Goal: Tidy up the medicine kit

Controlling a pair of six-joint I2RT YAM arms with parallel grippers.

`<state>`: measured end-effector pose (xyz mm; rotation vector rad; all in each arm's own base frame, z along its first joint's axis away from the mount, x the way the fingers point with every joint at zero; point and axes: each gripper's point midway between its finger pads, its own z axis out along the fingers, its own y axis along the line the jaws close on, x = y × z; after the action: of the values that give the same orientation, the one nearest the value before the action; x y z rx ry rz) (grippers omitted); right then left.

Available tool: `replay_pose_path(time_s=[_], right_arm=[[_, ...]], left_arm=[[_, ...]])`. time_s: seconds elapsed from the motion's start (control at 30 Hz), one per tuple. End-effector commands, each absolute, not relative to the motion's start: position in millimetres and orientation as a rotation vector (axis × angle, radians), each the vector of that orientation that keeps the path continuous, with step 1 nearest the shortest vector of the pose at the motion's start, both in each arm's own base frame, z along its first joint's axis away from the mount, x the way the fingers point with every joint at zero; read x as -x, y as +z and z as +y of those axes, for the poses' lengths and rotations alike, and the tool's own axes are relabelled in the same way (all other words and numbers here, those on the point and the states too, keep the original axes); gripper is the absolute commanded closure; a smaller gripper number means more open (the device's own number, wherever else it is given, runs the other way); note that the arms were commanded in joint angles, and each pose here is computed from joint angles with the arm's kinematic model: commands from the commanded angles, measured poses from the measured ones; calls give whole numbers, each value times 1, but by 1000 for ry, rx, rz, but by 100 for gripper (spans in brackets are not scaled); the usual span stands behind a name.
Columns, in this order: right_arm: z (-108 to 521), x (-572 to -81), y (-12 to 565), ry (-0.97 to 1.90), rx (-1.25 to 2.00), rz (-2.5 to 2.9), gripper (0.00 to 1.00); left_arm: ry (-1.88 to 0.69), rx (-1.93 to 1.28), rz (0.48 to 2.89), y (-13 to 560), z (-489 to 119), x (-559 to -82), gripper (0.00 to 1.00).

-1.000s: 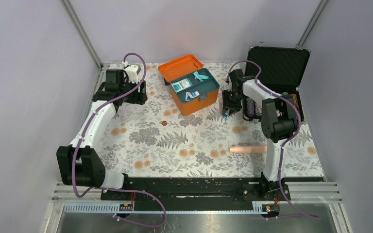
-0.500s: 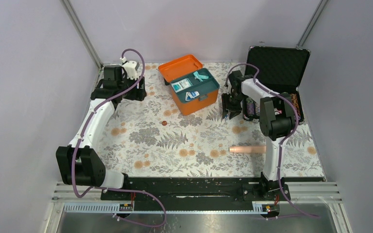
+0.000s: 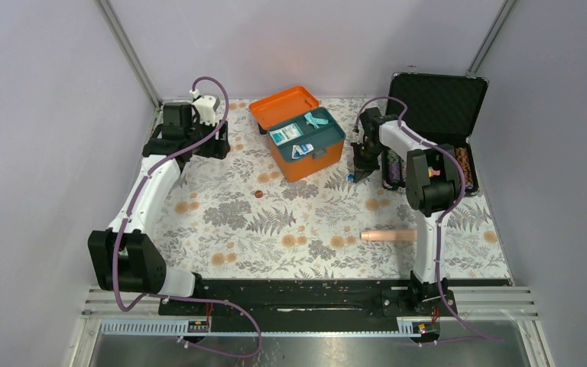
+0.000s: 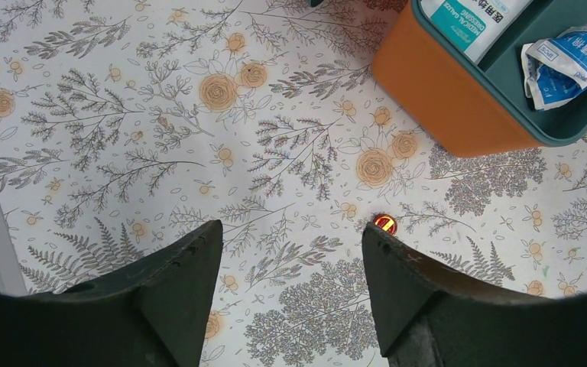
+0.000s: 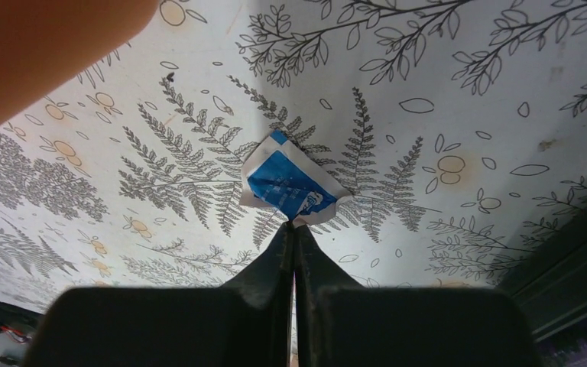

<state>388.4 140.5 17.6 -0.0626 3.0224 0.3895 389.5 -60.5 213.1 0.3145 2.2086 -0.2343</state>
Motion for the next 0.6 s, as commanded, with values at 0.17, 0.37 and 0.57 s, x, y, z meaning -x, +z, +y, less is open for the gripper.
replay_pose_path(time_s=[0.17, 0.37, 0.57], right_arm=[[147, -390, 62, 577, 129, 2898, 100], [148, -375, 138, 635, 313, 2652, 100], [180, -374, 196, 790, 362, 2358, 100]], left_arm=[[-275, -293, 2131, 236, -68, -410, 33], [-390, -244, 2121, 229, -83, -420, 33], [-523, -152, 2145, 214, -100, -422, 34]])
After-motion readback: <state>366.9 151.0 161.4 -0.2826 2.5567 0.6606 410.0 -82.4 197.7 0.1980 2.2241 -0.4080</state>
